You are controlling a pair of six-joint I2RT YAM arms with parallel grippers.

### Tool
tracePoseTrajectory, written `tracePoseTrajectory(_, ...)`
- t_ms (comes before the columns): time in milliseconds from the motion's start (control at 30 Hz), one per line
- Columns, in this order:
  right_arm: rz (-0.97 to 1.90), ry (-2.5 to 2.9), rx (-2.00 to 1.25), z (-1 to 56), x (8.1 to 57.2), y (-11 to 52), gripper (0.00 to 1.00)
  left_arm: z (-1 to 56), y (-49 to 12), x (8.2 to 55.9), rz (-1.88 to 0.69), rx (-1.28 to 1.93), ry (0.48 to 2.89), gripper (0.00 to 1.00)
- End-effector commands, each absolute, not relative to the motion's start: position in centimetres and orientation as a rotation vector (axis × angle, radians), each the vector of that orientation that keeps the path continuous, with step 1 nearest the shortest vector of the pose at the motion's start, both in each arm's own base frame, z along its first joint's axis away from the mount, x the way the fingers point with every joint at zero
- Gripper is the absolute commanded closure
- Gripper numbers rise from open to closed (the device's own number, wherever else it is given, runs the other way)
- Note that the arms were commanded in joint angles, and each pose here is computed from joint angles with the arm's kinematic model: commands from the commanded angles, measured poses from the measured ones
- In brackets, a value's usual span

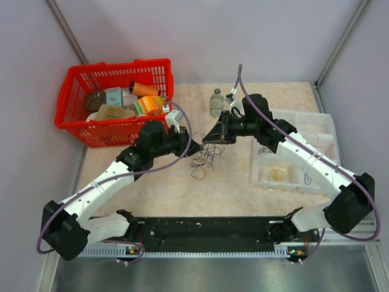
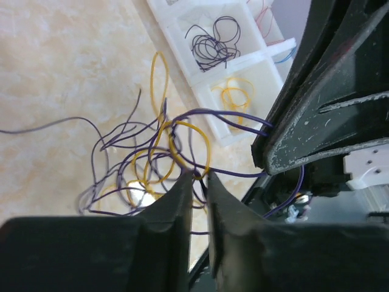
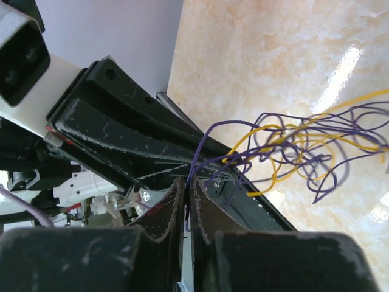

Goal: Untangle the cables

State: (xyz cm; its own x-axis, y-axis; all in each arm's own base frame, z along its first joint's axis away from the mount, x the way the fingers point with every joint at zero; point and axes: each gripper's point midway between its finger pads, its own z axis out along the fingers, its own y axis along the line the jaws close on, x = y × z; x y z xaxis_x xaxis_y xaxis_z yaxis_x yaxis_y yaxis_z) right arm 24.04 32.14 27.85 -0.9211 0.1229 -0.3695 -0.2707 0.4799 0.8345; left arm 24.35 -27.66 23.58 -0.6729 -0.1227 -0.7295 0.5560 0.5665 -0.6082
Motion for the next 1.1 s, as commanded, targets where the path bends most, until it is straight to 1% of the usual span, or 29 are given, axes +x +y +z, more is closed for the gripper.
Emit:
tracePoseTrajectory(0, 1.499, 2.229, -0.195, 31.7, 24.1, 32.7, 0.93, 26.3, -28.0, 25.9, -1.097, 0.348, 1.971, 0.99)
tracePoseTrajectory(67, 1.478, 2.233, -0.199, 31.4, 24.0, 32.5, 0.81, 26.3, -27.3, 26.3, -1.041, 0.328, 1.974, 1.0)
tracePoseTrajectory(133, 1.447, 2.242, -0.194, 30.7, 24.0, 32.1, 0.73, 26.7, -26.8, 26.3, -1.023, 0.326, 1.946, 1.0)
tracePoseTrajectory(167, 1.437, 2.25, -0.192, 30.3, 24.0, 32.0, 0.71, 26.8, -26.7, 26.1, -1.024, 0.325, 1.936, 1.0)
tracePoseTrajectory(200, 1.428, 2.259, -0.192, 30.0, 23.9, 31.9, 0.66, 27.1, -26.6, 25.9, -1.026, 0.326, 1.925, 1.0)
tracePoseTrajectory(233, 1.421, 2.265, -0.195, 29.8, 23.9, 31.8, 0.64, 27.1, -26.5, 25.8, -1.027, 0.322, 1.923, 1.0)
tracePoseTrajectory(433, 1.342, 2.276, -0.217, 28.5, 24.6, 31.6, 0.63, 27.5, -26.2, 25.4, -1.047, 0.295, 1.917, 1.0)
tracePoseTrajectory(467, 1.301, 2.273, -0.201, 28.4, 25.0, 31.1, 0.62, 27.5, -26.1, 25.3, -1.04, 0.294, 1.918, 1.0)
tracePoseTrajectory(533, 1.218, 2.296, -0.136, 27.6, 26.0, 29.9, 0.55, 27.8, -25.7, 25.4, -1.019, 0.287, 1.916, 1.0)
tracePoseTrajectory(633, 1.109, 2.385, 0.001, 24.8, 27.1, 27.2, 0.5, 28.3, -25.3, 25.2, -1.006, 0.288, 1.9, 1.0)
tracePoseTrajectory(700, 1.124, 2.36, -0.129, 24.7, 27.1, 27.2, 0.45, 28.4, -25.2, 25.1, -1.007, 0.286, 1.902, 1.0)
tracePoseTrajectory(767, 1.139, 2.301, -0.415, 24.3, 26.4, 28.0, 0.42, 28.4, -25.3, 24.9, -1.014, 0.287, 1.908, 1.0)
tracePoseTrajectory(900, 0.956, 2.204, -0.685, 21.6, 27.5, 27.0, 0.38, 28.5, -25.4, 24.7, -1.031, 0.288, 1.91, 1.0)
tracePoseTrajectory(1067, 0.862, 2.195, -0.74, 19.9, 29.8, 27.2, 0.37, 28.6, -25.2, 24.5, -1.029, 0.281, 1.914, 1.0)
